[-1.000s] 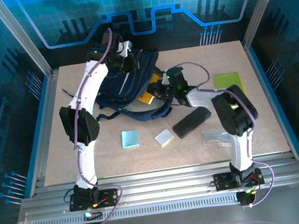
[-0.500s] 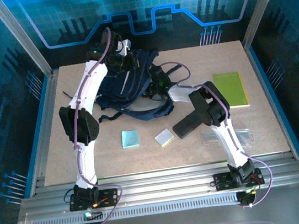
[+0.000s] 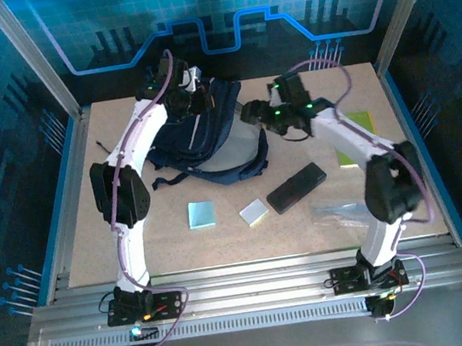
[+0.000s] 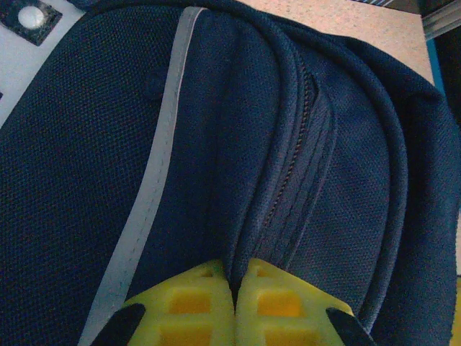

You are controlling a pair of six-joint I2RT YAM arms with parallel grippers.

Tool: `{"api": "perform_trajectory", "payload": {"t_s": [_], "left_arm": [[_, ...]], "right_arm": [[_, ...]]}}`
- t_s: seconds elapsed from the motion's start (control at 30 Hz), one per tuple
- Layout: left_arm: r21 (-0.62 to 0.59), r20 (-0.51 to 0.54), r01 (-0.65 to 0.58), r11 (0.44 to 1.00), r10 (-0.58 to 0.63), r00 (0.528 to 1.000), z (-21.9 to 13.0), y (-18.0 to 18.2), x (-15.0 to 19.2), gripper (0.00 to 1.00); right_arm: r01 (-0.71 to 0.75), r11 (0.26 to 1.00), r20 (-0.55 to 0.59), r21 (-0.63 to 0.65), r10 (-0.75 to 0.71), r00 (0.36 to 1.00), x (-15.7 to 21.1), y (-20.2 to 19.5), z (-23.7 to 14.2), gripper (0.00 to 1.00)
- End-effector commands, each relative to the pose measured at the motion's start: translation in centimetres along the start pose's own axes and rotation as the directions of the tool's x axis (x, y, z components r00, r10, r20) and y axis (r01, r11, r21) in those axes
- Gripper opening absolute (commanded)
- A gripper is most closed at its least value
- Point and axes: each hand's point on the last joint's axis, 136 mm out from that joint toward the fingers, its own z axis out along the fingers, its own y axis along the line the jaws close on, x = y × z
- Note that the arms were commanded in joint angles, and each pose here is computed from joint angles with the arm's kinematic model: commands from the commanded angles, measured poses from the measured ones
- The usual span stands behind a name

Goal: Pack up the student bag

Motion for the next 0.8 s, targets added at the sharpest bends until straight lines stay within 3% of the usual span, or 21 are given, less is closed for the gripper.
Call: {"api": "perform_trajectory", "payload": {"t_s": [0.0, 0.13, 0.3, 0.33, 0.37, 0.47, 0.6, 0.77], "left_arm": [[-0.074, 0.127, -0.002, 0.997, 0.011, 0.992, -2.0, 1.7, -2.6, 0.0], [-0.159, 0.099, -0.005, 0.987, 0.021, 0.995, -0.8, 4.0, -1.1, 0.0], [-0.258, 0.046, -0.012, 0.966, 0.025, 0.999, 0.1, 6.7, 1.0, 0.0], [-0.265, 0.033, -0.01, 0.964, 0.019, 0.999, 0.2, 7.0, 1.4, 0.17], [-0.27, 0.024, -0.004, 0.963, 0.011, 1.0, 0.3, 7.0, 1.8, 0.46], [-0.268, 0.017, 0.018, 0.963, -0.014, 1.0, 0.2, 6.4, 2.8, 0.98], [-0.211, 0.025, 0.003, 0.977, 0.003, 1.0, 0.2, 2.6, 4.4, 0.99], [-0.115, 0.033, -0.039, 0.993, 0.043, 0.999, 1.0, -3.5, 6.7, 0.99]], "right_arm": [[0.065, 0.983, -0.035, 0.17, -0.06, 0.998, 1.3, -5.2, -4.3, 0.85], [0.053, 0.952, 0.025, 0.302, -0.063, 0.998, -0.1, -10.2, -8.6, 0.88], [-0.03, 0.868, 0.092, 0.496, -0.018, 0.996, -1.7, -19.0, -12.8, 0.91], [-0.056, 0.855, 0.106, 0.516, 0.001, 0.994, -1.8, -20.5, -13.3, 0.91], [-0.089, 0.839, 0.123, 0.537, 0.026, 0.992, -1.9, -22.3, -13.9, 0.91], [-0.16, 0.813, 0.154, 0.56, 0.088, 0.984, -2.3, -26.2, -14.6, 0.92], [-0.222, 0.779, 0.162, 0.587, 0.156, 0.974, -3.0, -30.4, -14.6, 0.93], [-0.21, 0.751, 0.089, 0.626, 0.198, 0.976, -3.5, -34.2, -13.7, 0.92]]}}
